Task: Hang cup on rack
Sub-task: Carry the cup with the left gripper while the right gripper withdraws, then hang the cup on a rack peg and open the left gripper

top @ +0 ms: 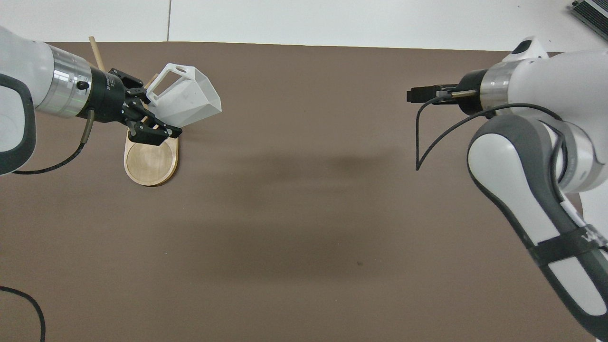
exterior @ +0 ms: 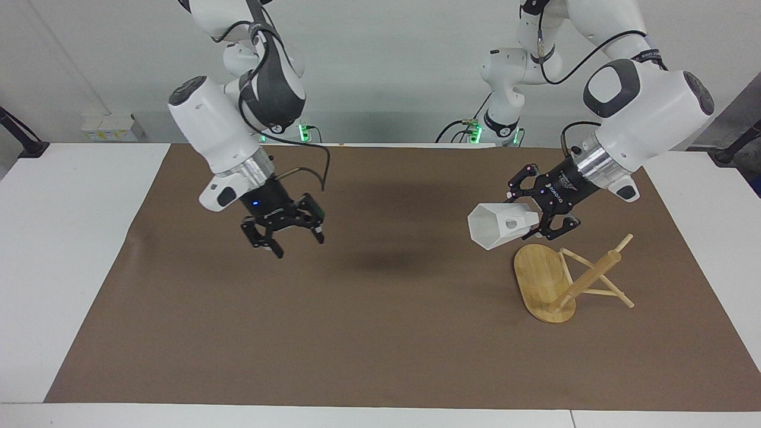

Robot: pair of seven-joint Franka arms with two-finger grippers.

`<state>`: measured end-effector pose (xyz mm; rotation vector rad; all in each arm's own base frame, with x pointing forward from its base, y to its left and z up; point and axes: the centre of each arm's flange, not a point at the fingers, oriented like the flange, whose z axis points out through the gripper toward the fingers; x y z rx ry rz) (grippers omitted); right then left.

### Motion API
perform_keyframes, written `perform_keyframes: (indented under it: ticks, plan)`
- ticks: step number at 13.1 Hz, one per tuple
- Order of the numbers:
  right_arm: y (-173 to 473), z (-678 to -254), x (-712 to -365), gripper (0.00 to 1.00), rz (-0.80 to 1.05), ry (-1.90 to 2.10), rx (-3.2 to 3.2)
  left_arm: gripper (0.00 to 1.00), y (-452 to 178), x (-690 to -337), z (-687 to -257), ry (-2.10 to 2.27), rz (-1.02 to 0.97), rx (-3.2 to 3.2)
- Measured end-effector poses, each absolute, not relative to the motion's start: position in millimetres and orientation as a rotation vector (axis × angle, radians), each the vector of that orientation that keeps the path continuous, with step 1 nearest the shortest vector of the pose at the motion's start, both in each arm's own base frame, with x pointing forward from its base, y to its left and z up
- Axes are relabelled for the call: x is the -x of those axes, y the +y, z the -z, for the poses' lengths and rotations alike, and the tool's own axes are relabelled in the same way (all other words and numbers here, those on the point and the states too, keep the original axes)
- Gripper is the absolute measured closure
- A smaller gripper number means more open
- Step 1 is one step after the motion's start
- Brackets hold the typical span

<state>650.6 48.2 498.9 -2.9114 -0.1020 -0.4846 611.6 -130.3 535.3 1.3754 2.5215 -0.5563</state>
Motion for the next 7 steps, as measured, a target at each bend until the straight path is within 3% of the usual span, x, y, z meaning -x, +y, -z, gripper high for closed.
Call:
perform_keyframes:
  ticks: [4, 7]
  plan:
    - [-33.7, -495.7, -642.1, 0.00, 0.370, -0.151, 3.200, 0.24, -89.2, -604.2, -521.2, 2.653, 0.510, -1.216]
    - [-53.5, -535.7, -629.7, 0.00, 0.225, -0.079, 3.242, 0.24, -77.9, -608.2, -514.1, 2.730, 0.418, -1.042]
